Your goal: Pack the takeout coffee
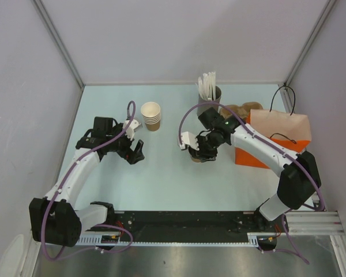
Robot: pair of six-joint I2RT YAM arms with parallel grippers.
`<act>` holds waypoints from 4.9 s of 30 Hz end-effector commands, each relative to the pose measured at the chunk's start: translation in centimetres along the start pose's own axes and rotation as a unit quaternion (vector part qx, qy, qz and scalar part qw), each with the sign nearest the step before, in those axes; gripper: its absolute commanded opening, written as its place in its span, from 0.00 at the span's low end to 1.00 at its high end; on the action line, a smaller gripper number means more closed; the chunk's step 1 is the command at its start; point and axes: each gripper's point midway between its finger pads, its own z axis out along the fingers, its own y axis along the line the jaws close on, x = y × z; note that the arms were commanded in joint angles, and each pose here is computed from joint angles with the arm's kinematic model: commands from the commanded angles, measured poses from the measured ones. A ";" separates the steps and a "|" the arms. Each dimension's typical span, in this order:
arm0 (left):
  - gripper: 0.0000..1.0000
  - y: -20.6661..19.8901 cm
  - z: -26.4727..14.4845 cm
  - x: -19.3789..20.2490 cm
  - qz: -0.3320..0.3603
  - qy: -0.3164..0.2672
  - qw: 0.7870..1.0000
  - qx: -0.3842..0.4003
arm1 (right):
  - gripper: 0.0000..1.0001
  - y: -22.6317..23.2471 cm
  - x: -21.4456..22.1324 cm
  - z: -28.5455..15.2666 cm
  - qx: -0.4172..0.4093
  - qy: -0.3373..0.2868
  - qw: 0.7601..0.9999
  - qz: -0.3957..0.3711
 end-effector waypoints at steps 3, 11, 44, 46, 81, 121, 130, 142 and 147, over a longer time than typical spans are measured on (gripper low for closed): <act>1.00 0.4 0.0 -0.3 0.006 -0.010 1.000 -0.005 | 0.46 -0.4 -0.1 1.1 0.007 -0.006 1.000 -0.018; 0.99 0.3 0.0 -0.3 0.008 -0.011 1.000 -0.003 | 0.44 -0.8 -0.3 1.3 0.016 -0.012 1.000 -0.021; 1.00 0.3 0.3 -0.1 0.006 -0.006 1.000 0.001 | 0.40 -3.2 -0.3 1.7 0.048 -0.029 0.998 0.007; 0.99 0.3 0.2 -0.1 0.007 -0.007 1.000 0.001 | 0.40 -3.1 -0.1 2.0 0.045 -0.026 0.999 0.007; 0.99 0.1 0.2 -0.2 0.009 -0.009 1.000 0.007 | 0.07 -3.1 0.7 3.2 0.046 0.007 0.999 0.013; 1.00 -2.0 -1.8 -12.1 0.151 -0.034 0.987 -0.034 | 0.00 -4.8 -8.9 -30.2 0.567 -0.212 0.796 -0.013; 0.99 -10.1 0.9 -22.2 0.339 -0.060 0.938 -0.044 | 0.00 -5.3 -3.9 -40.1 0.722 -0.203 0.655 0.087; 1.00 -22.3 4.7 -29.6 0.523 -0.195 0.827 -0.062 | 0.00 -3.5 3.3 -45.7 0.788 -0.187 0.559 0.179; 0.99 -26.6 4.8 -32.0 0.526 -0.259 0.810 -0.008 | 0.00 -3.1 5.1 -46.3 0.796 -0.171 0.546 0.196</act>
